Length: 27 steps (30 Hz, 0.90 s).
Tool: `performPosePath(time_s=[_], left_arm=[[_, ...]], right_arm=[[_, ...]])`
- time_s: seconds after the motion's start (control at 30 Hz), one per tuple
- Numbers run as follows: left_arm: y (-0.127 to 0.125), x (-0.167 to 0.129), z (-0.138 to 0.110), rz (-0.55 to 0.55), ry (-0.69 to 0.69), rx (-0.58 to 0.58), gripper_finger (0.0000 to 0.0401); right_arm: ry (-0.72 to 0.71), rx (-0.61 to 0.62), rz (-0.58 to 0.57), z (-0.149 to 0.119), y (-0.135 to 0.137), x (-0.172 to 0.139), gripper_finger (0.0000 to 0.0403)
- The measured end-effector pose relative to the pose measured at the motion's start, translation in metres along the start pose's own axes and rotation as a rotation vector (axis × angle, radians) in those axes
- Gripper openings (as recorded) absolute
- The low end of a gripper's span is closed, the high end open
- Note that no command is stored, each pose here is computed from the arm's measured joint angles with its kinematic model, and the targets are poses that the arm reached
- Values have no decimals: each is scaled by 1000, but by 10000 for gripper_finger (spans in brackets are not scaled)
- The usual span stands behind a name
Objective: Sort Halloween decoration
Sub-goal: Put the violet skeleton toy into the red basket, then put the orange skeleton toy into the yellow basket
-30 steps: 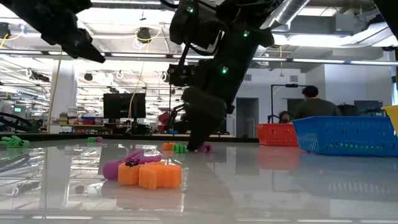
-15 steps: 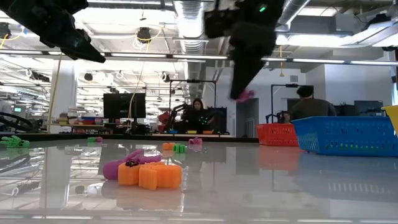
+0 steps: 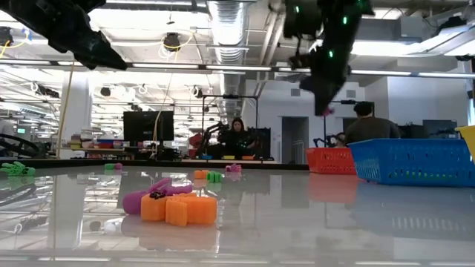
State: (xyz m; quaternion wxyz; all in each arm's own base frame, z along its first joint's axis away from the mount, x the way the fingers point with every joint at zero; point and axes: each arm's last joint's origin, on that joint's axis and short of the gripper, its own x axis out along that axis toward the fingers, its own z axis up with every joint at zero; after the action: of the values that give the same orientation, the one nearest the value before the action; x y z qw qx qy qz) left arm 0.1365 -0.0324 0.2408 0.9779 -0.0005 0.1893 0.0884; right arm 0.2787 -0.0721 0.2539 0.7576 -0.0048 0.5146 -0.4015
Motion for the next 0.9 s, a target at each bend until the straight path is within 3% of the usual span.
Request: performPosePath(time_s=[0.17, 0.33, 0.67, 0.9], left_arm=[[0, 0, 0, 0, -3, 18, 147], [0, 0, 0, 0, -2, 19, 147], [0, 0, -2, 2, 17, 30, 147], [0, 0, -2, 2, 17, 39, 147]], right_arm=[[57, 129, -5, -10, -29, 44, 53], [55, 235, -18, -14, -48, 67, 77], [21, 292, 2, -9, -54, 71, 173], [-13, 278, 189, -4, -33, 60, 228]])
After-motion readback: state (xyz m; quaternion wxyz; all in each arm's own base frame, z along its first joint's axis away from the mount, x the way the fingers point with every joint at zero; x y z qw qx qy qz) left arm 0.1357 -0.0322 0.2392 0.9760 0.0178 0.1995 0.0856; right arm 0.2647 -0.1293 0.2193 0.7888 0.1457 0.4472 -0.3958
